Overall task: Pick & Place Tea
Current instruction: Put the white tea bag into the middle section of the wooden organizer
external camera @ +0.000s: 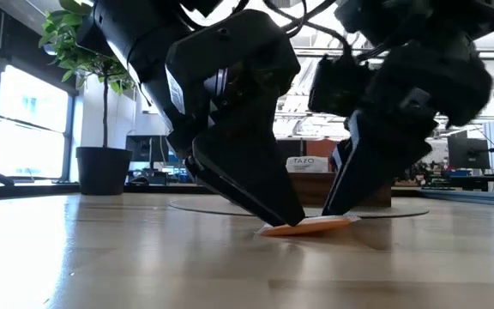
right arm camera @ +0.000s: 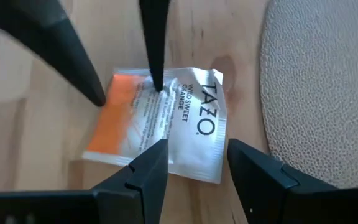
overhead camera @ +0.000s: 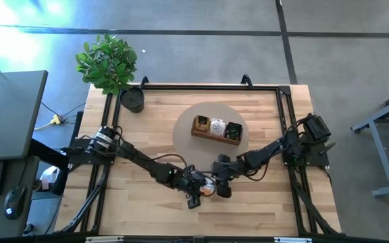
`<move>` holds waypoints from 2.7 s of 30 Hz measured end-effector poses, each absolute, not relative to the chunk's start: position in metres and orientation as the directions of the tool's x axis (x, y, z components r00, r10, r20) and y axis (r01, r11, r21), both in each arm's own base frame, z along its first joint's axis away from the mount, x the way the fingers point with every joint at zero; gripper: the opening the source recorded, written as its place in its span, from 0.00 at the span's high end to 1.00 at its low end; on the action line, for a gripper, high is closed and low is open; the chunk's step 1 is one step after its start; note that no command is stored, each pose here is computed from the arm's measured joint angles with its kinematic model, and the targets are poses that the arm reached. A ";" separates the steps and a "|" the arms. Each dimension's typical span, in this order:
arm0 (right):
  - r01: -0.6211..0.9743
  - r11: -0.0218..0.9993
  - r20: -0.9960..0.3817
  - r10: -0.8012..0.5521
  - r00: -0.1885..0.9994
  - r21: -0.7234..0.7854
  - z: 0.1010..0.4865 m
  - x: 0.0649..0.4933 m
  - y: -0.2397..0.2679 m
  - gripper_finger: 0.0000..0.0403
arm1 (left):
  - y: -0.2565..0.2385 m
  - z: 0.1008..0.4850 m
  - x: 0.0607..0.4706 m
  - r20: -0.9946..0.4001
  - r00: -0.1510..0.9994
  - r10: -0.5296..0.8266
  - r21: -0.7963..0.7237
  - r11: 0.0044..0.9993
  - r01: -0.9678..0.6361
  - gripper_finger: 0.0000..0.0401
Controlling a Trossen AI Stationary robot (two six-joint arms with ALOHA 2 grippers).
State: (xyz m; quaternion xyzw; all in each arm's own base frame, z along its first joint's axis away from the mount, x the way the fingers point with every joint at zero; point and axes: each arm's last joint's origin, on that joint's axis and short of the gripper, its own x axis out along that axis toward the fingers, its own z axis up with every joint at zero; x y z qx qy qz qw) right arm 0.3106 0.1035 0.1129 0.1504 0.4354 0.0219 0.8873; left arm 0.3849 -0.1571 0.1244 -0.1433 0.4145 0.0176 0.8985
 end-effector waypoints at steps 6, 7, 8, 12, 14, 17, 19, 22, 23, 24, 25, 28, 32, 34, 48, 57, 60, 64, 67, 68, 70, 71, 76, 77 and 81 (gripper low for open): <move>0.205 0.875 -0.775 0.252 0.580 0.438 0.112 0.313 0.091 0.59 | -0.157 0.123 0.384 -0.755 0.650 -0.085 -0.239 0.959 -0.152 0.55; 0.218 0.868 -0.776 0.255 0.577 0.447 0.112 0.313 0.090 0.59 | -0.157 0.123 0.384 -0.756 0.649 -0.085 -0.239 0.959 -0.152 0.55; 0.223 0.863 -0.776 0.259 0.575 0.453 0.112 0.314 0.089 0.59 | -0.157 0.123 0.384 -0.757 0.648 -0.085 -0.238 0.959 -0.153 0.55; 0.238 0.828 -0.770 0.311 0.557 0.507 0.112 0.314 0.087 0.59 | -0.157 0.123 0.384 -0.758 0.647 -0.084 -0.237 0.959 -0.153 0.55; 0.247 0.812 -0.769 0.335 0.544 0.529 0.112 0.314 0.087 0.59 | -0.157 0.122 0.384 -0.759 0.646 -0.083 -0.236 0.960 -0.154 0.55; 0.273 0.792 -0.778 0.360 0.515 0.547 0.111 0.312 0.087 0.59 | -0.157 0.122 0.384 -0.759 0.646 -0.081 -0.235 0.960 -0.155 0.55; 0.295 0.784 -0.791 0.367 0.490 0.547 0.109 0.309 0.088 0.59 | -0.157 0.122 0.384 -0.759 0.646 -0.081 -0.234 0.960 -0.155 0.55; 0.303 0.781 -0.797 0.374 0.473 0.546 0.108 0.308 0.088 0.59 | -0.157 0.122 0.384 -0.759 0.646 -0.080 -0.234 0.960 -0.156 0.55; 0.303 0.778 -0.797 0.380 0.470 0.550 0.108 0.308 0.088 0.59 | -0.157 0.122 0.384 -0.759 0.646 -0.080 -0.234 0.960 -0.156 0.55; 0.305 0.773 -0.795 0.389 0.465 0.557 0.108 0.308 0.088 0.59 | -0.157 0.122 0.384 -0.759 0.646 -0.080 -0.234 0.960 -0.156 0.55; 0.305 0.766 -0.793 0.402 0.458 0.565 0.108 0.307 0.088 0.59 | -0.157 0.122 0.384 -0.759 0.646 -0.080 -0.234 0.960 -0.156 0.55; 0.304 0.755 -0.788 0.429 0.441 0.581 0.108 0.306 0.089 0.59 | -0.157 0.122 0.384 -0.759 0.646 -0.080 -0.234 0.960 -0.156 0.55; 0.334 0.733 -0.786 0.434 0.441 0.592 0.108 0.306 0.089 0.59 | -0.157 0.122 0.384 -0.759 0.647 -0.080 -0.234 0.960 -0.156 0.55; 0.332 0.730 -0.781 0.436 0.447 0.597 0.108 0.307 0.089 0.59 | -0.156 0.122 0.384 -0.756 0.651 -0.069 -0.228 0.960 -0.162 0.55; 0.372 0.635 -0.718 0.460 0.522 0.677 0.113 0.314 0.093 0.59 | -0.156 0.123 0.386 -0.732 0.679 -0.049 -0.226 0.958 -0.175 0.55; 0.375 0.654 -0.705 0.357 0.612 0.657 0.115 0.320 0.089 0.59 | -0.156 0.123 0.386 -0.729 0.683 -0.046 -0.226 0.958 -0.176 0.55; 0.361 0.668 -0.705 0.356 0.613 0.651 0.116 0.320 0.089 0.59 | -0.156 0.123 0.386 -0.728 0.683 -0.047 -0.226 0.958 -0.176 0.55; 0.335 0.690 -0.706 0.361 0.609 0.642 0.116 0.319 0.089 0.63 | -0.156 0.123 0.387 -0.728 0.684 -0.047 -0.226 0.958 -0.175 0.55; 0.324 0.716 -0.717 0.345 0.605 0.618 0.115 0.319 0.089 0.70 | -0.156 0.123 0.387 -0.727 0.685 -0.047 -0.226 0.958 -0.174 0.55; 0.322 0.727 -0.723 0.337 0.603 0.607 0.114 0.318 0.088 0.72 | -0.156 0.123 0.387 -0.727 0.685 -0.048 -0.227 0.958 -0.174 0.55; 0.318 0.746 -0.737 0.325 0.593 0.585 0.114 0.317 0.088 0.78 | -0.156 0.123 0.387 -0.726 0.686 -0.048 -0.228 0.958 -0.173 0.55; 0.316 0.755 -0.743 0.319 0.589 0.575 0.113 0.317 0.088 0.81 | -0.156 0.123 0.387 -0.725 0.687 -0.047 -0.227 0.958 -0.174 0.55; 0.273 0.790 -0.744 0.312 0.591 0.549 0.113 0.317 0.087 0.97 | -0.156 0.123 0.387 -0.722 0.691 -0.038 -0.222 0.958 -0.180 0.55; 0.256 0.802 -0.742 0.310 0.594 0.540 0.114 0.317 0.087 0.98 | -0.156 0.123 0.387 -0.720 0.693 -0.032 -0.219 0.959 -0.182 0.55; 0.207 0.842 -0.744 0.292 0.602 0.498 0.114 0.317 0.087 0.98 | -0.155 0.126 0.386 -0.720 0.693 -0.031 -0.204 0.964 -0.170 0.55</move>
